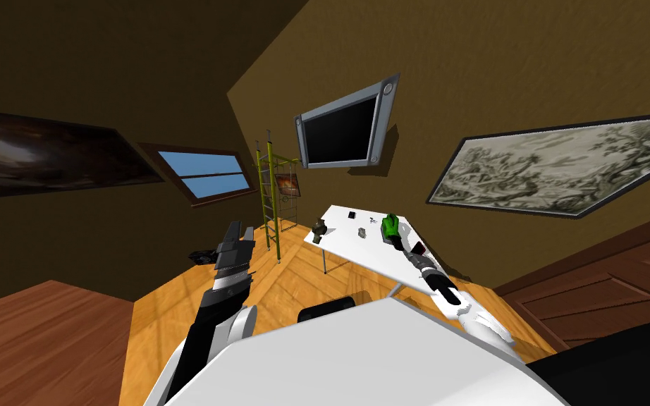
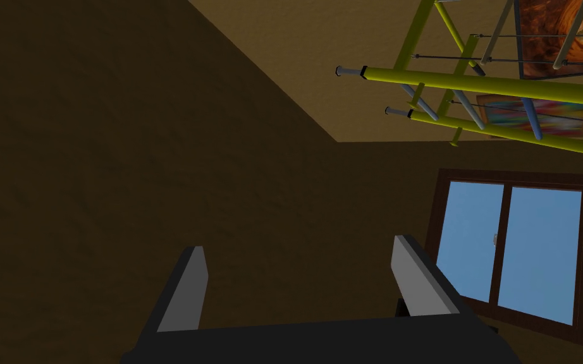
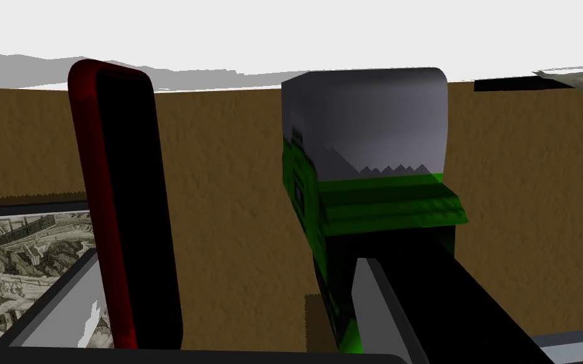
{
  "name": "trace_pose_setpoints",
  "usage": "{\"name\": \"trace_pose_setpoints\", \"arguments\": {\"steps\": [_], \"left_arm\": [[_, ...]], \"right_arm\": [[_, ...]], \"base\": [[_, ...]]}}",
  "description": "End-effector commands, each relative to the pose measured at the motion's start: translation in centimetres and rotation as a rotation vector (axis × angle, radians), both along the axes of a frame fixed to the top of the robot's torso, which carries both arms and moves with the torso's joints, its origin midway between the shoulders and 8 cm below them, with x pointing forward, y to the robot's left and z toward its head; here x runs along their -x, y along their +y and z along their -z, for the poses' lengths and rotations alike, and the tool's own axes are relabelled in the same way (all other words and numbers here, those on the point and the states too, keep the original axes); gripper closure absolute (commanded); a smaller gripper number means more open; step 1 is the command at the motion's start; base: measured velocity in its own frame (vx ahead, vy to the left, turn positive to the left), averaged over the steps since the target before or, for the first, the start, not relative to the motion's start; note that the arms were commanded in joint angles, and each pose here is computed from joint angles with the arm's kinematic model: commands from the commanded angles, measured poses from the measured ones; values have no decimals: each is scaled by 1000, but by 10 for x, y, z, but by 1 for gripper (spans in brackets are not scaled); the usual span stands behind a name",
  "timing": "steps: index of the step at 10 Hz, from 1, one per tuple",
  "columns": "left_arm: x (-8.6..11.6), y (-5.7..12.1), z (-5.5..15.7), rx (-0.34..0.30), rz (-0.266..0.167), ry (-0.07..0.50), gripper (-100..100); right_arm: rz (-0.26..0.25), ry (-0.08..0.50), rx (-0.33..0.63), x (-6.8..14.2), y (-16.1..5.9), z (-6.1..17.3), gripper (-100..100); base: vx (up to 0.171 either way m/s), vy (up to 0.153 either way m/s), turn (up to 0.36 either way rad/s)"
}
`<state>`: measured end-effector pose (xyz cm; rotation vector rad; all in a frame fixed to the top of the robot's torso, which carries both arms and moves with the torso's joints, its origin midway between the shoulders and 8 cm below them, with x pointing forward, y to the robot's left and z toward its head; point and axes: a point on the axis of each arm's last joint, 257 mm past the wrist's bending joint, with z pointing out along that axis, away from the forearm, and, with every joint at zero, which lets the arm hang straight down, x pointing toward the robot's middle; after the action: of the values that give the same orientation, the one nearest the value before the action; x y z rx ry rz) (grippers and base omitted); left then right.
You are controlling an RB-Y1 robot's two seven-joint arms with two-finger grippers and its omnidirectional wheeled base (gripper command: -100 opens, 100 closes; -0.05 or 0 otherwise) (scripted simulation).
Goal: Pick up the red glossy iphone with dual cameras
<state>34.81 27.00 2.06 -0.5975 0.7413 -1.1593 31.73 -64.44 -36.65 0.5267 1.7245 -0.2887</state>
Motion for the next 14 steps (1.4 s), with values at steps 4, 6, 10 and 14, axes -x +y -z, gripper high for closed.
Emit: {"name": "trace_pose_setpoints", "arguments": {"steps": [4,6,10,14], "left_arm": [[0,0,0,0,0,0,0],[0,0,0,0,0,0,0],[0,0,0,0,0,0,0],[0,0,0,0,0,0,0]], "right_arm": [[-53,37,3,33,-8,11,-100],[-38,-8,-30,38,-9,9,-100],[-34,-16,-35,63,-20,8,-100],[-27,-17,-26,89,-33,4,-100]], "base": [[100,30,-44],[106,22,-28],[71,24,-28],[84,24,-28]]}}
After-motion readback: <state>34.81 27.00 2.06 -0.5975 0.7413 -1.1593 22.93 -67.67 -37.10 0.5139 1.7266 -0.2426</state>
